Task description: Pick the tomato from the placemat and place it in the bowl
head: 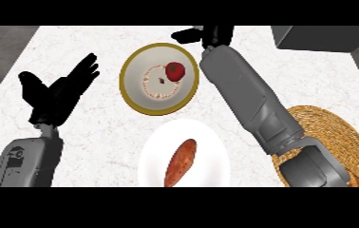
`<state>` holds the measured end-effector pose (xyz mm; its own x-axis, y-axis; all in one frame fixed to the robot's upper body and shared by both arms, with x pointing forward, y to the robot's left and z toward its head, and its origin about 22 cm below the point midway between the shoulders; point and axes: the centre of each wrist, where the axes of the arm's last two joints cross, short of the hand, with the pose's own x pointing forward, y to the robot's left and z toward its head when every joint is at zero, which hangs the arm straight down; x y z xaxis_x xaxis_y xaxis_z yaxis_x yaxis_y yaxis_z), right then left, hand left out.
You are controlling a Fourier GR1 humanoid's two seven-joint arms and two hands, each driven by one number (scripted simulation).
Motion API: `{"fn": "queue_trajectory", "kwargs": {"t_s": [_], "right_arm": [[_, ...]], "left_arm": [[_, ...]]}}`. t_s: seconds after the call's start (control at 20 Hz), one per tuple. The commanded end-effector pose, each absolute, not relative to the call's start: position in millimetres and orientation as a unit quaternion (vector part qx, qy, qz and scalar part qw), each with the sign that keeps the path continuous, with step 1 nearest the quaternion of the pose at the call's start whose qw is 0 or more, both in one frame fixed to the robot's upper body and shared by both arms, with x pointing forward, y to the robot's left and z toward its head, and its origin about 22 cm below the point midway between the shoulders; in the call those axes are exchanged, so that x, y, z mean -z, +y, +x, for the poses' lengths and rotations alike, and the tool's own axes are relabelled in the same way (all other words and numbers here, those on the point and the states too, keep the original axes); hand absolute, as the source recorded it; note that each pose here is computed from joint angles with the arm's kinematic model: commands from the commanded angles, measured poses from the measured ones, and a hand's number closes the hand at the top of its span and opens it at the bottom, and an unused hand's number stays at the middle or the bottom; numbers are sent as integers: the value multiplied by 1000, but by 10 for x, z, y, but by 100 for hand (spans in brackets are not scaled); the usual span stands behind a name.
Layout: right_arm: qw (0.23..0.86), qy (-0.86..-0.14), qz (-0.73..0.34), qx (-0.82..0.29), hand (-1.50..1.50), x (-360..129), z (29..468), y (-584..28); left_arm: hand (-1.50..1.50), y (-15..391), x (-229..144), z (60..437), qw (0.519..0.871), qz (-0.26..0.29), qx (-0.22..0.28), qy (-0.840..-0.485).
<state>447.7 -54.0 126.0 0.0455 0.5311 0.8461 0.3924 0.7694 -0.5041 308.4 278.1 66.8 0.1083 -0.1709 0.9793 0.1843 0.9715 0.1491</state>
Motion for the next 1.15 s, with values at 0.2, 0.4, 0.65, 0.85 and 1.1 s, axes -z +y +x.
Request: {"fn": "queue_trajectory", "kwargs": {"t_s": [0.2, 0.4, 0.65, 0.85, 1.1], "right_arm": [[584, -752, -287, -105, -150, -1082, 4291, -600], [574, -767, -258, -123, -150, -1004, 4066, -653], [554, -807, -157, -134, -150, -1185, 3725, -696], [548, -825, -81, -111, -150, -1211, 3309, -790], [548, -824, -64, -132, 150, -983, 2591, -1075]], "left_arm": [[0, 3015, -504, 2960, 759, 34, 82, -645], [0, 3059, -579, 2962, 762, 37, 74, -642], [0, 3294, -546, 2791, 764, 42, 75, -639], [0, 3182, -644, 2866, 762, 48, 62, -643], [0, 3289, -552, 2725, 767, 40, 58, -638]]}}
